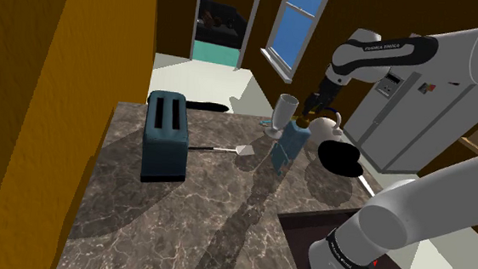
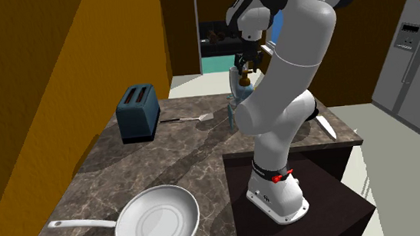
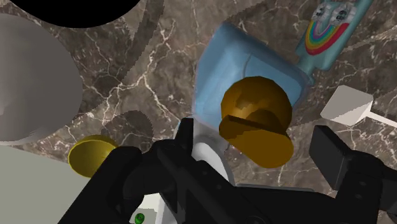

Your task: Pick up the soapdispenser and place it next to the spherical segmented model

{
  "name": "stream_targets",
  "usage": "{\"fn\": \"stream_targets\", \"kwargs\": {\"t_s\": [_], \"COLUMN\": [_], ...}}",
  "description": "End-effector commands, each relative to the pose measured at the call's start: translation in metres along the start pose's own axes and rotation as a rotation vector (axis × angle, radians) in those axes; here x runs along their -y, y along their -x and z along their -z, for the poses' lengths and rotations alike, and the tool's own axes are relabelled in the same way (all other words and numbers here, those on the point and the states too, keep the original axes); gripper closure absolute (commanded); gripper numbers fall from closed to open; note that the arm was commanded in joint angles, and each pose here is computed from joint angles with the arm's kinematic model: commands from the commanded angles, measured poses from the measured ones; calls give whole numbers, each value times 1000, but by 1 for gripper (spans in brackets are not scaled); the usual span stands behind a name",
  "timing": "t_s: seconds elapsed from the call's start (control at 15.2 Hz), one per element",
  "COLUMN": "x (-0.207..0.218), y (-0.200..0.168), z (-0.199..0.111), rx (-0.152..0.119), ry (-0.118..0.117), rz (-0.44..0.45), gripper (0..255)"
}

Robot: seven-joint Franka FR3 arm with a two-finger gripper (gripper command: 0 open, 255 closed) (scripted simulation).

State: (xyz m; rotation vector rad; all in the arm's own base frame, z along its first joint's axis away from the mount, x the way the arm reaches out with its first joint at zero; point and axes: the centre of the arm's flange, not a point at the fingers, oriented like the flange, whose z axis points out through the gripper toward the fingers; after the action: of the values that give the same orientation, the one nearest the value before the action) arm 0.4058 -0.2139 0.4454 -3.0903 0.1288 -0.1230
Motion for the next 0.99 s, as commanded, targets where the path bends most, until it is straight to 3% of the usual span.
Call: {"fn": "stream_targets", "kwargs": {"t_s": [0.0,0.2,0.46,0.92], "x": [0,0,0,0], "y": [0,0,0,0], "z": [0,0,50,50], "rx": [0,0,0,0], "ry": [0,0,0,0], "rz": [0,0,0,0], "gripper": [0,0,0,0]}}
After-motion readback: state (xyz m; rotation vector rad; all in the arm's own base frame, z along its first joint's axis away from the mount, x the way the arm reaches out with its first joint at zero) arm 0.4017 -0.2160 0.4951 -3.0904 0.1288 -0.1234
